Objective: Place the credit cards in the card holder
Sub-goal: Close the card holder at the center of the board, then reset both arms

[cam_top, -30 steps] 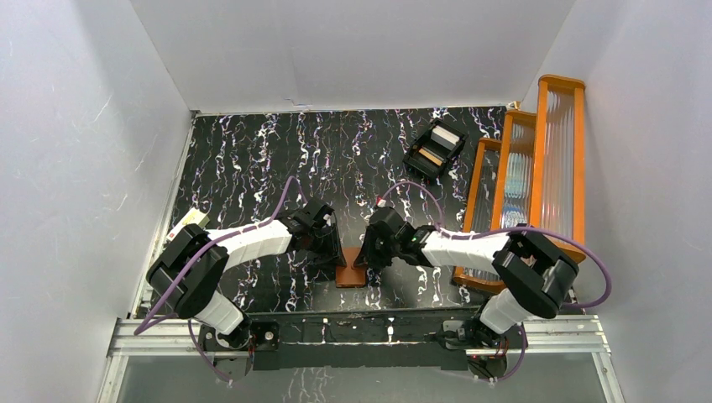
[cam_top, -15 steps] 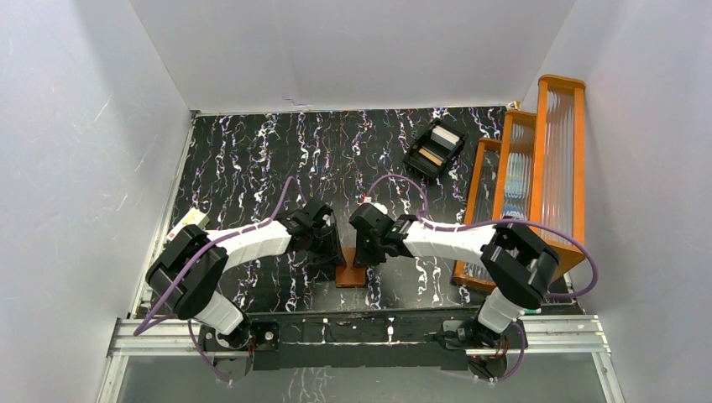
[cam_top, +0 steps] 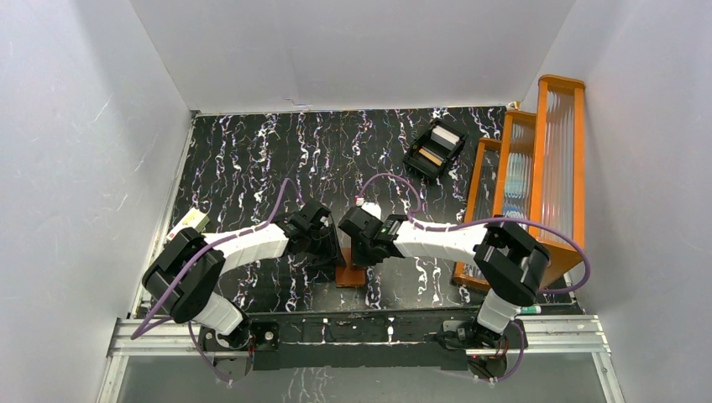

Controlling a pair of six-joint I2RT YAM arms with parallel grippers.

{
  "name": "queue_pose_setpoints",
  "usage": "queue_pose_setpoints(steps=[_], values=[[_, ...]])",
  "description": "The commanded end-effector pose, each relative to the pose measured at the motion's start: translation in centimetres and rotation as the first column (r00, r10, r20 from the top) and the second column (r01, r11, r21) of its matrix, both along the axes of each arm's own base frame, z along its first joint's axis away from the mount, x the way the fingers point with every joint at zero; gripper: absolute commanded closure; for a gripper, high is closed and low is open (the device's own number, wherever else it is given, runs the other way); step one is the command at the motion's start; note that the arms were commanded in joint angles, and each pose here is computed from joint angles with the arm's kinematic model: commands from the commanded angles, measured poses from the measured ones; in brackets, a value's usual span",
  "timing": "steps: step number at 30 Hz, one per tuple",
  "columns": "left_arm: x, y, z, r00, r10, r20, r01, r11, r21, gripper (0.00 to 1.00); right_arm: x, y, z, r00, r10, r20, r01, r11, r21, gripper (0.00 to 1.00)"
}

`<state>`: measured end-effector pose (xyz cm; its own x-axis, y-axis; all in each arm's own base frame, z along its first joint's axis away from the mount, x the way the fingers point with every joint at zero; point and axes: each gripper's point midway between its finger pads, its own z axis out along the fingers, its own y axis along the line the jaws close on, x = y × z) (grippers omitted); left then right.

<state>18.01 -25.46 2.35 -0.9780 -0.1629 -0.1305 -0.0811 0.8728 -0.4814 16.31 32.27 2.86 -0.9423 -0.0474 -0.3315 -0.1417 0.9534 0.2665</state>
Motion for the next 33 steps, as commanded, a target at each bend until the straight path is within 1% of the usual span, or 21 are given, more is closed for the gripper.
queue_pose_setpoints(steps=[1,5,8,11,13,18,20,21,22,23,24,27,28,29,30,33], values=[[-1.5,-0.4,0.1,0.999,-0.013,-0.048,0.011,1.000,-0.028,0.67,-2.2,-5.9,-7.1,0.998,-0.017,-0.068,-0.004,0.957,-0.291,0.90],[-1.3,-0.4,0.6,0.999,-0.001,-0.035,0.000,1.000,-0.031,0.67,-1.5,-4.7,-5.5,0.999,-0.002,-0.039,-0.007,0.970,-0.245,0.88],[-0.6,0.0,1.9,1.000,0.017,0.009,-0.016,1.000,-0.015,0.64,-0.1,-2.9,-2.4,1.000,0.017,0.019,-0.014,0.984,-0.178,0.79],[0.4,0.5,3.9,0.997,0.039,0.061,-0.039,0.999,0.008,0.60,1.1,-1.1,1.6,0.996,0.013,0.085,-0.006,0.997,-0.079,0.70],[1.3,0.5,6.9,0.990,0.054,0.128,-0.053,0.999,-0.011,0.56,1.5,-0.6,3.8,0.993,0.004,0.118,-0.001,1.000,-0.031,0.64],[2.5,2.5,12.7,0.955,0.115,0.272,-0.117,0.993,-0.010,0.51,2.6,-0.8,10.0,0.970,-0.019,0.242,-0.001,0.997,0.079,0.56],[2.7,3.3,15.8,0.927,0.127,0.352,-0.122,0.992,-0.036,0.50,2.9,-0.8,13.2,0.951,-0.001,0.310,-0.040,0.991,0.125,0.46],[2.8,3.8,17.2,0.911,0.129,0.393,-0.121,0.992,-0.045,0.49,3.1,-0.8,14.8,0.939,0.006,0.343,-0.060,0.987,0.147,0.37],[2.9,4.3,18.7,0.892,0.130,0.434,-0.119,0.991,-0.054,0.47,3.2,-1.0,16.3,0.926,0.015,0.376,-0.082,0.983,0.164,0.19],[2.9,4.9,20.2,0.871,0.133,0.474,-0.120,0.991,-0.058,0.45,3.2,-1.2,17.8,0.913,0.020,0.407,-0.101,0.979,0.178,0.04],[3.1,5.7,21.6,0.848,0.141,0.511,-0.134,0.990,-0.051,0.42,3.2,-1.8,19.5,0.899,0.009,0.438,-0.105,0.975,0.196,0.02],[2.8,7.8,25.8,0.788,0.133,0.602,-0.138,0.990,-0.037,0.27,3.4,-3.8,23.6,0.856,-0.031,0.515,-0.100,0.969,0.225,0.01],[2.6,8.4,27.0,0.772,0.132,0.622,-0.140,0.990,-0.035,0.19,3.3,-4.6,25.0,0.840,-0.049,0.540,-0.097,0.966,0.240,0.02],[2.3,8.9,28.3,0.756,0.128,0.642,-0.135,0.990,-0.038,0.05,3.3,-5.3,26.3,0.823,-0.066,0.565,-0.100,0.961,0.257,0.02],[2.0,9.2,29.4,0.740,0.122,0.662,-0.124,0.991,-0.044,0.02,3.1,-6.0,27.6,0.803,-0.078,0.590,-0.112,0.954,0.279,0.02],[1.0,10.4,32.0,0.701,0.123,0.702,-0.107,0.992,-0.067,0.01,2.5,-8.0,30.8,0.751,-0.132,0.647,-0.134,0.929,0.346,0.02]])
